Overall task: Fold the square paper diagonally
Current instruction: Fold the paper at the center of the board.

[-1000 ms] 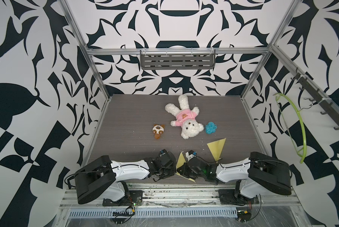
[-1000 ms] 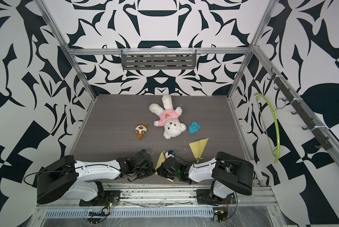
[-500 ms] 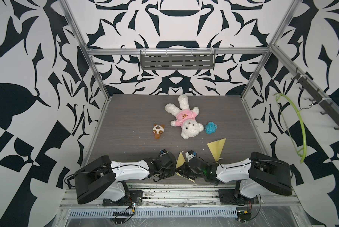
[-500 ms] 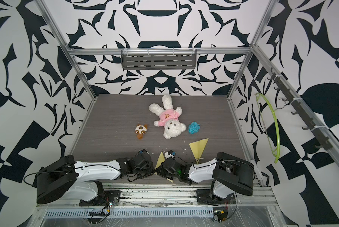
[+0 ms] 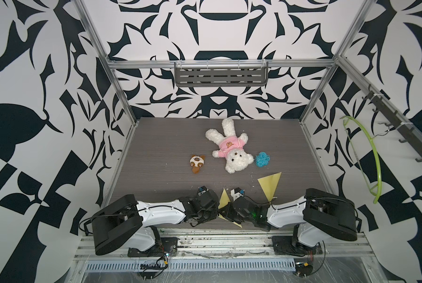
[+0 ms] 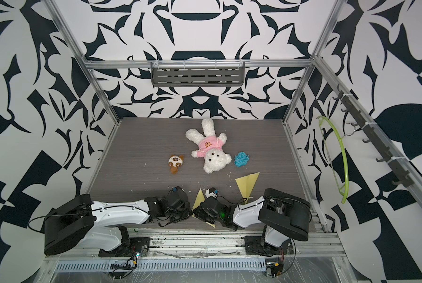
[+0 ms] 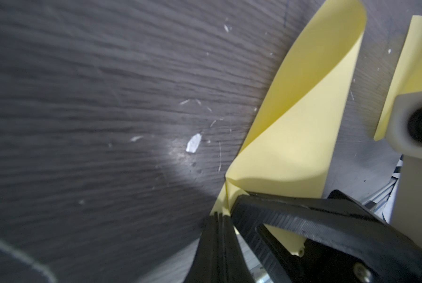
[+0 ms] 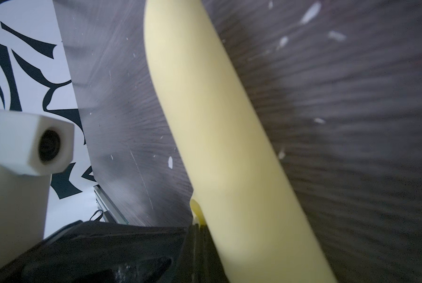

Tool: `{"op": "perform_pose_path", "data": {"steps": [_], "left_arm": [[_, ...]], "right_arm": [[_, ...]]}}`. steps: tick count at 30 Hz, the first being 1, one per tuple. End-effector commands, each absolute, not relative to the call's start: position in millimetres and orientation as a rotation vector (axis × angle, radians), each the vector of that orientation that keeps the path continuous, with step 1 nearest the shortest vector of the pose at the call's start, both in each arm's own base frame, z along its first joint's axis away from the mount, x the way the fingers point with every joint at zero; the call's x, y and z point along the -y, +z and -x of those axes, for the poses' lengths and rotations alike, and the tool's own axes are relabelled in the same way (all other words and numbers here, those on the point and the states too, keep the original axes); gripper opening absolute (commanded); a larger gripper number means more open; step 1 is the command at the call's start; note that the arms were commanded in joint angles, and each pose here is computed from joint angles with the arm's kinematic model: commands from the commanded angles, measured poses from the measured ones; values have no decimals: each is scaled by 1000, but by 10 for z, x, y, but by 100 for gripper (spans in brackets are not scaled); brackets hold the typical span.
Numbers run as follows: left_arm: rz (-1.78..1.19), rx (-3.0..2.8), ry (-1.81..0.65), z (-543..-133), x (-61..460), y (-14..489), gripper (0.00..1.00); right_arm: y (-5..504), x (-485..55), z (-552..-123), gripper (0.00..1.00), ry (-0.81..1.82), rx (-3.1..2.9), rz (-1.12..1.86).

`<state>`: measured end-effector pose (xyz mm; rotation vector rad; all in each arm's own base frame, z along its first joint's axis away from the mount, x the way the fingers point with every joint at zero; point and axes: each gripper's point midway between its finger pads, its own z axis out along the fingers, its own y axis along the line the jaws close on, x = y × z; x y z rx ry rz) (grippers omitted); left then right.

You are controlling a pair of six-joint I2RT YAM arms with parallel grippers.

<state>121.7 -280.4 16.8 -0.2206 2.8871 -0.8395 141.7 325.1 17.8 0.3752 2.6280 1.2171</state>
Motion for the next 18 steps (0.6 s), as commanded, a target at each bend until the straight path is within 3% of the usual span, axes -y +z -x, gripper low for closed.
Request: {"op": "perform_pose_path", "data": {"steps": [1, 9, 16, 18], "left_arm": [[208, -2981, -666, -1061, 2536, -77, 0], [204, -2956, -617, -1106, 2459, 23, 0], [222, -2871, -678, -1198, 2443, 298, 0], [239, -2853, -703, -1224, 2451, 364, 0]], "right_arm": [[49, -3264, -1284, 0, 1199, -2680, -355], [-108, -3164, -1174, 0, 1105, -2759, -350], [-111, -3140, -1160, 26, 1100, -2767, -363], [-105, -3138, -1162, 27, 1100, -2765, -365]]}}
